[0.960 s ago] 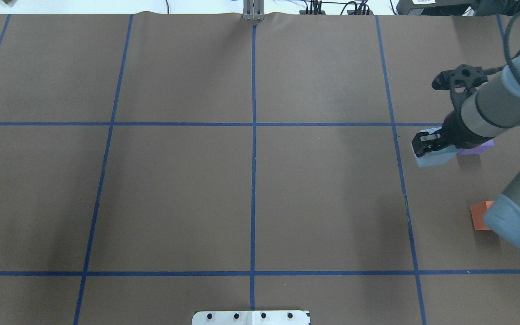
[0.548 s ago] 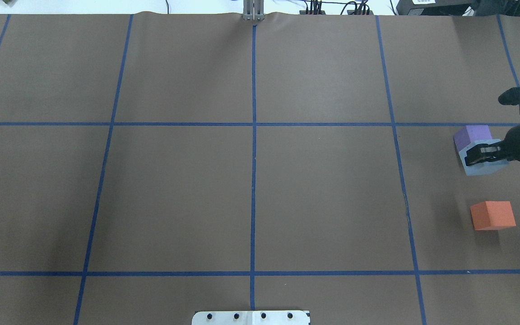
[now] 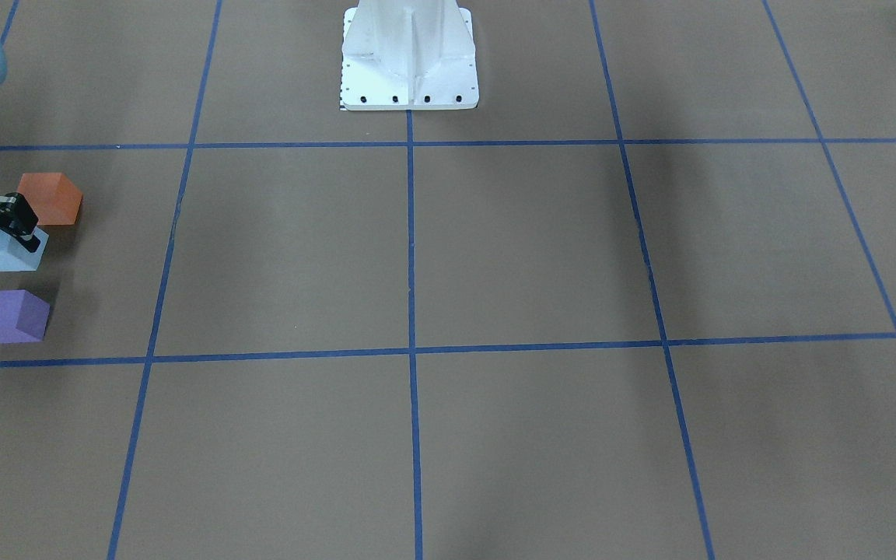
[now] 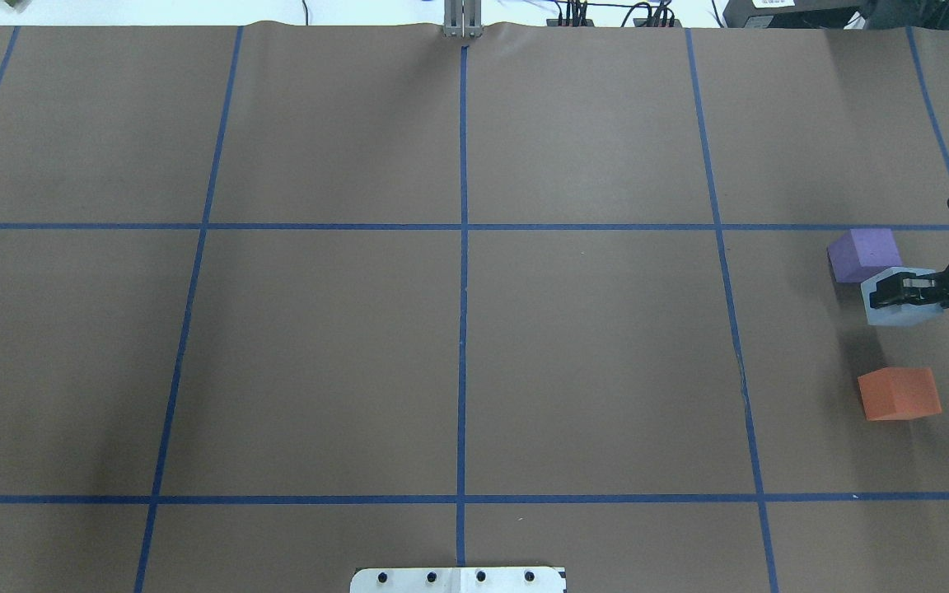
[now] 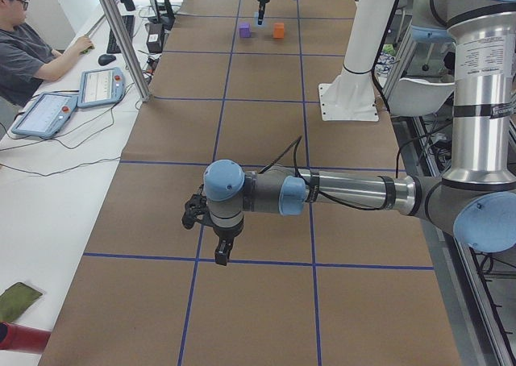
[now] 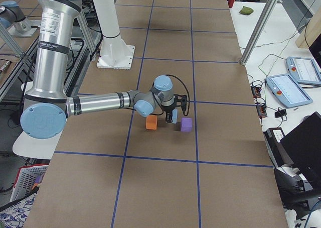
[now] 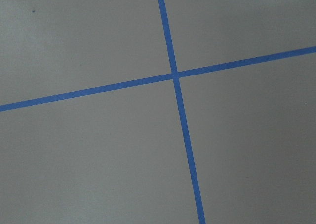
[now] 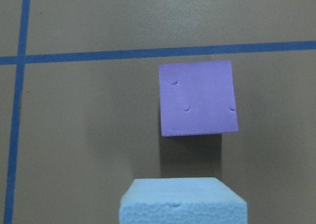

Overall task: Place blue block between orange and purple blocks
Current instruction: 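Lower the cube into the gap between purple and orange cubes, open gripper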

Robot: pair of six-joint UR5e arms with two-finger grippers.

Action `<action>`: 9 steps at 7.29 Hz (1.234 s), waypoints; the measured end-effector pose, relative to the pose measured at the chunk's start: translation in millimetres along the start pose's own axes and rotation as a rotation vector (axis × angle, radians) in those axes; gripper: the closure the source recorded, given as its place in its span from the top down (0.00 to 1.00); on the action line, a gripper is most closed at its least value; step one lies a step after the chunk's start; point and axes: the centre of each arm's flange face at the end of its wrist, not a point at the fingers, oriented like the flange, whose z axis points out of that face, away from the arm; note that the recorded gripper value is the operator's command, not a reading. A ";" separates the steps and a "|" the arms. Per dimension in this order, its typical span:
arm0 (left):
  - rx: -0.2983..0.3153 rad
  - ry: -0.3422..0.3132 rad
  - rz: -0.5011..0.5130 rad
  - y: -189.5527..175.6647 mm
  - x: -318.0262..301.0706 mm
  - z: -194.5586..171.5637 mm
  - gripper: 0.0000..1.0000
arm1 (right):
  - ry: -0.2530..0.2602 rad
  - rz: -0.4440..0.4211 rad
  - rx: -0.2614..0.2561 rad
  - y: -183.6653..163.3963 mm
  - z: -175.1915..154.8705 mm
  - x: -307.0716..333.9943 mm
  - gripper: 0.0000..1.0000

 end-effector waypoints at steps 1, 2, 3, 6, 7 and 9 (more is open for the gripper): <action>0.000 0.000 0.000 0.1 0.3 -0.2 1.00 | 0.008 0.011 0.000 1.1 8.8 9.0 0.15; 0.001 0.000 0.001 0.2 0.5 -0.4 1.00 | 0.015 0.014 -0.002 2.9 14.4 12.1 0.17; 0.001 0.000 0.001 0.2 0.7 -0.5 1.00 | 0.023 0.014 -0.003 6.6 20.6 9.8 0.19; 0.001 0.001 0.001 0.2 0.8 -0.6 1.00 | 0.056 -0.010 0.006 19.8 39.0 -3.2 0.93; 0.000 0.001 0.000 0.5 0.6 -0.3 1.00 | 0.057 -0.023 0.004 22.3 41.7 -6.0 0.99; -0.002 0.001 -0.002 1.1 0.1 0.4 1.00 | 0.042 -0.046 0.008 24.8 42.0 -10.0 0.99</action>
